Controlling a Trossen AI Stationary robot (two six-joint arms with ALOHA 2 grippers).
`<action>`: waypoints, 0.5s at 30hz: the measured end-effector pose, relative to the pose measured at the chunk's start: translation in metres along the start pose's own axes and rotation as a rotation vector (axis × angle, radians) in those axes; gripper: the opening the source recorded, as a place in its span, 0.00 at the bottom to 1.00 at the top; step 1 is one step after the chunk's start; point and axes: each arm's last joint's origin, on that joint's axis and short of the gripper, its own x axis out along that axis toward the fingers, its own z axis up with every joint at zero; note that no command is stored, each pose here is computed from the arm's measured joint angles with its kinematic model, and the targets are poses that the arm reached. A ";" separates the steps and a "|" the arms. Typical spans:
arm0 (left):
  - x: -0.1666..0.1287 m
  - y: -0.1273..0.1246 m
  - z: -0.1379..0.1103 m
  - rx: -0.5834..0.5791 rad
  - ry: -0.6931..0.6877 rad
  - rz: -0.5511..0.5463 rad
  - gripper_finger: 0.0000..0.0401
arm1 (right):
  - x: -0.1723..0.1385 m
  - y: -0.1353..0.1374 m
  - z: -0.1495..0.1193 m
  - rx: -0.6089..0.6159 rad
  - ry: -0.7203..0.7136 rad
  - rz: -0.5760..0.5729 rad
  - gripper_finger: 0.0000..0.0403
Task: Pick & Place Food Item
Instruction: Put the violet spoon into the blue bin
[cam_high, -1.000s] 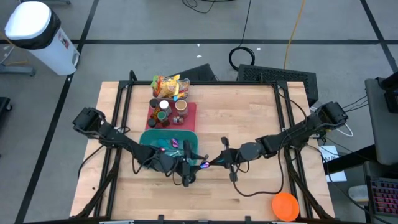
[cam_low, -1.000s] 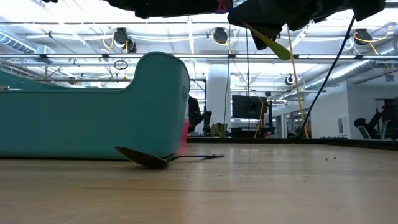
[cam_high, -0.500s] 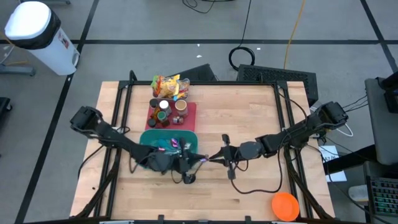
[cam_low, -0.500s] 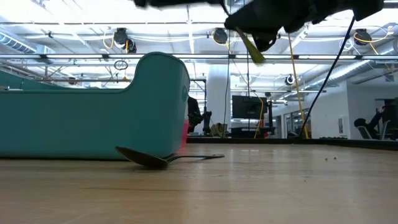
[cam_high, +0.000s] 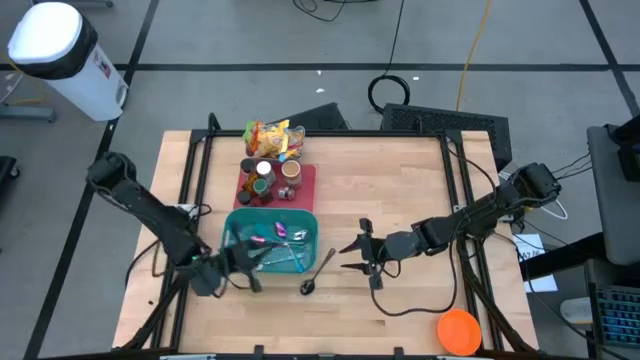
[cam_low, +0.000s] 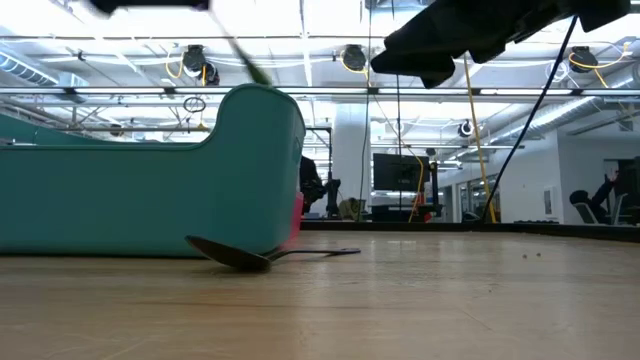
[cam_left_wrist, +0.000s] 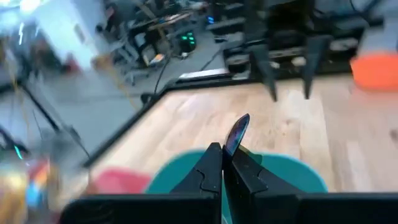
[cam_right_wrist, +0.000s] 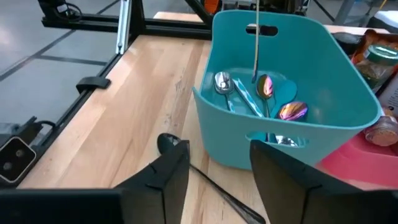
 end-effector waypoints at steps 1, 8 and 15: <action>-0.005 0.004 -0.008 -0.062 -0.002 0.011 0.01 | 0.000 0.000 0.000 0.001 -0.002 -0.001 0.41; -0.027 0.035 -0.068 -0.466 -0.006 0.060 0.01 | 0.009 -0.002 -0.004 0.005 -0.012 -0.019 0.41; -0.025 0.047 -0.096 -0.664 0.063 0.017 0.03 | 0.040 -0.003 -0.029 -0.062 0.002 -0.027 0.42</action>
